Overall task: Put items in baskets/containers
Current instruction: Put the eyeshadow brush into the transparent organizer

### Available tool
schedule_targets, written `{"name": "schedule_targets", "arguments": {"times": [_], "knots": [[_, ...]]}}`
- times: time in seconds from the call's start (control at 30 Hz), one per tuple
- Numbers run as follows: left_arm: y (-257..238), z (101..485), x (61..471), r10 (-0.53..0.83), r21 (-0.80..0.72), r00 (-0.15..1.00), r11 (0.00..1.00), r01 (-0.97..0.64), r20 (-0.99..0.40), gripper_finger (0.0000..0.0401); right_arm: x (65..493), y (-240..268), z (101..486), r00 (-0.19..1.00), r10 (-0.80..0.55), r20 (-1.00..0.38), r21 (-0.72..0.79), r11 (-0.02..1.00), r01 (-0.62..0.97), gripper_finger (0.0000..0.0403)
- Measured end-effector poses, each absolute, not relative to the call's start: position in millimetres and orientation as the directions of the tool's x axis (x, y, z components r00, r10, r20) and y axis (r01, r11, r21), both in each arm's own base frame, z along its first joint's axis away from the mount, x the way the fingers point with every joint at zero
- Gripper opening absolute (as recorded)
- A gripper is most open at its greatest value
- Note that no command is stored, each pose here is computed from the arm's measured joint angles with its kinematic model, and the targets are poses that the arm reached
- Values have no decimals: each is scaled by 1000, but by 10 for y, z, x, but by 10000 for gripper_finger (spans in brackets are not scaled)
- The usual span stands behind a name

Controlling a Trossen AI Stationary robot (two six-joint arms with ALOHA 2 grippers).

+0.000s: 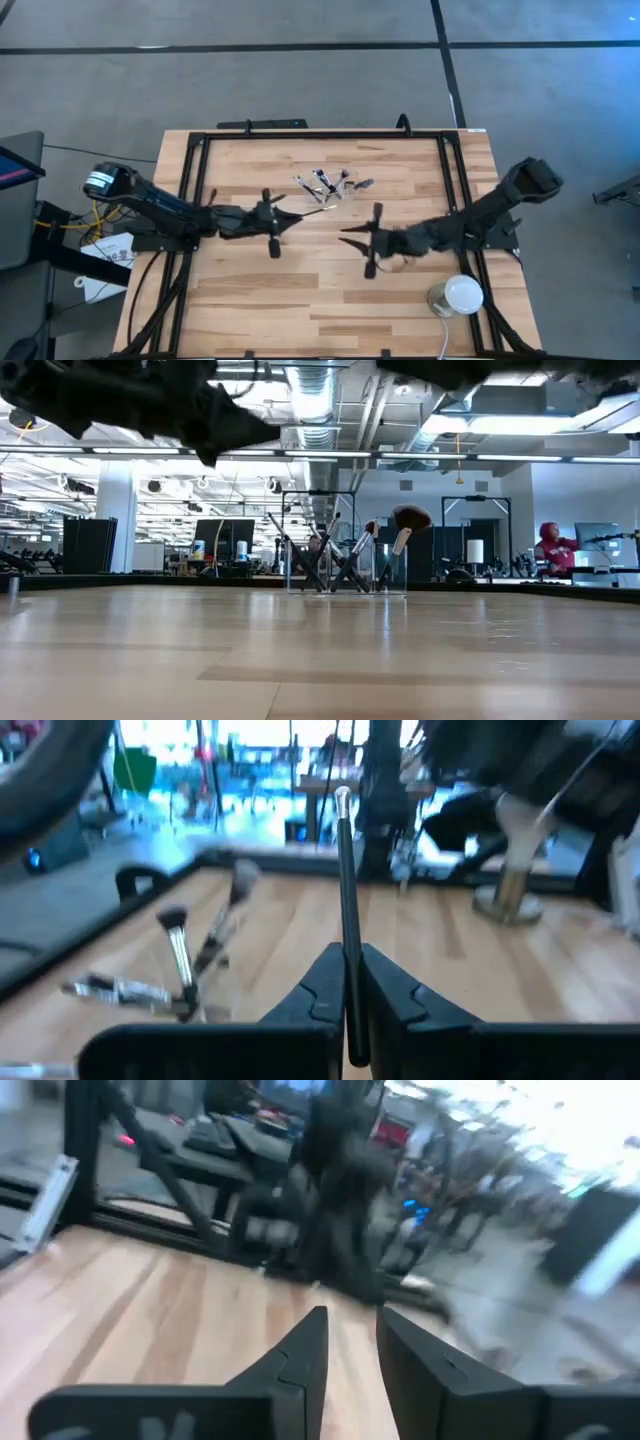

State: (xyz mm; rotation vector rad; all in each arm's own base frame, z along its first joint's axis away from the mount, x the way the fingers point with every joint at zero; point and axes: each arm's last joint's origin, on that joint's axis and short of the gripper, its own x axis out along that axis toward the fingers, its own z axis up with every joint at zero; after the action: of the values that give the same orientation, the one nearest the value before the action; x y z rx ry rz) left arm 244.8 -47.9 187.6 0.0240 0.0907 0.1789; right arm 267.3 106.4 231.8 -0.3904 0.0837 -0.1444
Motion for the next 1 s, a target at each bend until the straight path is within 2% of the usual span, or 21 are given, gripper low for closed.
{"name": "schedule_targets", "arguments": {"times": [0.17,0.3,0.43,0.63,1.0], "knots": [[-467,2045,2326,170,52,985,984,-171,13,12,2891,637,1978,988,-153,1,-230,962,149,75],[-459,2122,2297,166,57,985,984,-169,54,12,3082,442,1853,994,-57,97,-212,974,76,77],[-470,2136,2292,137,82,989,987,-142,62,13,3223,310,1780,976,-84,199,-192,974,123,77],[-477,2137,2293,114,84,991,989,-119,64,12,3410,240,1808,938,51,343,-219,975,27,77],[-479,2142,2293,109,84,992,990,-115,68,14,3521,217,1954,919,100,382,-233,972,-9,77]]}}
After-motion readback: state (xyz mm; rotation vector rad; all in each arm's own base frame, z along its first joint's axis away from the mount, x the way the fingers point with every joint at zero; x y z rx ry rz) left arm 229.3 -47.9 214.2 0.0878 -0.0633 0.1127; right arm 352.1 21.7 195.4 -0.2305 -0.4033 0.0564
